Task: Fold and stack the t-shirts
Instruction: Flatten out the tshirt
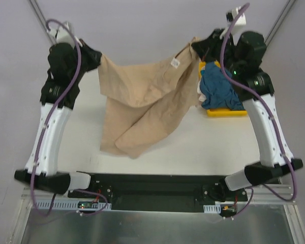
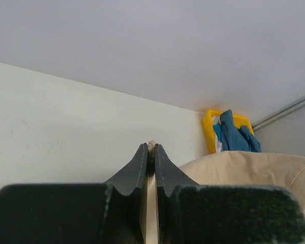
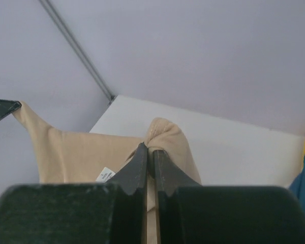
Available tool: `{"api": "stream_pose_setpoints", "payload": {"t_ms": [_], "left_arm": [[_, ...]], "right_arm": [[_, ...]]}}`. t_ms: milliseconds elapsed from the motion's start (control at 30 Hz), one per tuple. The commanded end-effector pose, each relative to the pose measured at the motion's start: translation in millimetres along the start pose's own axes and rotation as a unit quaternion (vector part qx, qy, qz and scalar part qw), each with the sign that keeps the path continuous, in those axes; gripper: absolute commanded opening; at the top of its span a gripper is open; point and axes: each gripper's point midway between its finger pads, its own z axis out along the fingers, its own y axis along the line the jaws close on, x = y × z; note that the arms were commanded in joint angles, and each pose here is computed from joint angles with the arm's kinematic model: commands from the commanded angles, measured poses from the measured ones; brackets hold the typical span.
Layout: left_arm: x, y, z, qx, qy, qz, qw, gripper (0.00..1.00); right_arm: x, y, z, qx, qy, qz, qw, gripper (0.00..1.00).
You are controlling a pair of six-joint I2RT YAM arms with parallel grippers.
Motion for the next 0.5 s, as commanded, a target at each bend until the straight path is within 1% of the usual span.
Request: {"api": "stream_pose_setpoints", "payload": {"t_ms": [0,33,67,100,133,167,200,233,267,300,333,367,400,433,467], "left_arm": [[-85.8,-7.3,42.6,0.055,-0.055,-0.003,0.997,0.00],[-111.5,-19.3,44.6,0.074,-0.079,0.001,0.994,0.00],[-124.0,-24.5,42.0,0.083,-0.093,0.007,0.992,0.00],[-134.0,-30.9,37.7,0.095,-0.104,0.022,0.990,0.00],[-151.7,-41.7,25.6,0.108,-0.127,0.032,0.985,0.00],[-159.0,-46.5,17.5,0.113,-0.138,0.038,0.983,0.00],[-166.1,-53.1,4.0,0.121,-0.150,0.046,0.980,0.00],[-167.4,-54.6,-2.2,0.124,-0.153,0.050,0.979,0.00],[-166.4,-55.2,-7.4,0.125,-0.153,0.054,0.979,0.00],[-159.7,-49.2,-15.0,0.113,-0.151,0.054,0.981,0.00],[-153.9,-42.0,-16.8,0.099,-0.148,0.051,0.983,0.00],[-146.2,-33.6,-18.2,0.084,-0.143,0.047,0.985,0.00],[-123.9,-18.5,-22.0,0.062,-0.124,0.037,0.990,0.00],[-112.5,-4.4,-23.1,0.035,-0.120,0.026,0.992,0.00],[-95.6,6.0,-24.3,0.021,-0.106,0.015,0.994,0.00]], "right_arm": [[-105.3,-6.5,42.2,0.024,-0.138,-0.063,0.988,0.01],[-123.4,-2.5,43.7,0.018,-0.162,-0.067,0.984,0.01],[-123.3,-6.2,60.9,0.015,-0.164,-0.065,0.984,0.01],[-143.3,6.5,53.2,-0.005,-0.193,-0.072,0.979,0.01],[-154.3,12.8,52.4,-0.019,-0.217,-0.079,0.973,0.01],[-163.9,21.1,41.5,-0.030,-0.234,-0.083,0.968,0.01],[-150.1,13.8,49.2,-0.026,-0.222,-0.077,0.972,0.01],[-162.9,24.1,29.9,-0.034,-0.246,-0.082,0.965,0.01],[-156.4,21.7,28.2,-0.031,-0.240,-0.082,0.967,0.01],[-130.2,10.5,38.3,-0.022,-0.209,-0.074,0.975,0.01],[-128.0,14.0,24.2,-0.022,-0.207,-0.073,0.975,0.01],[-117.4,11.0,23.2,-0.020,-0.196,-0.071,0.978,0.01],[-82.8,-4.2,33.6,-0.007,-0.157,-0.060,0.986,0.01],[-75.9,-3.7,21.3,-0.002,-0.151,-0.053,0.987,0.01],[-59.7,-11.4,19.2,0.011,-0.133,-0.046,0.990,0.01]]}}
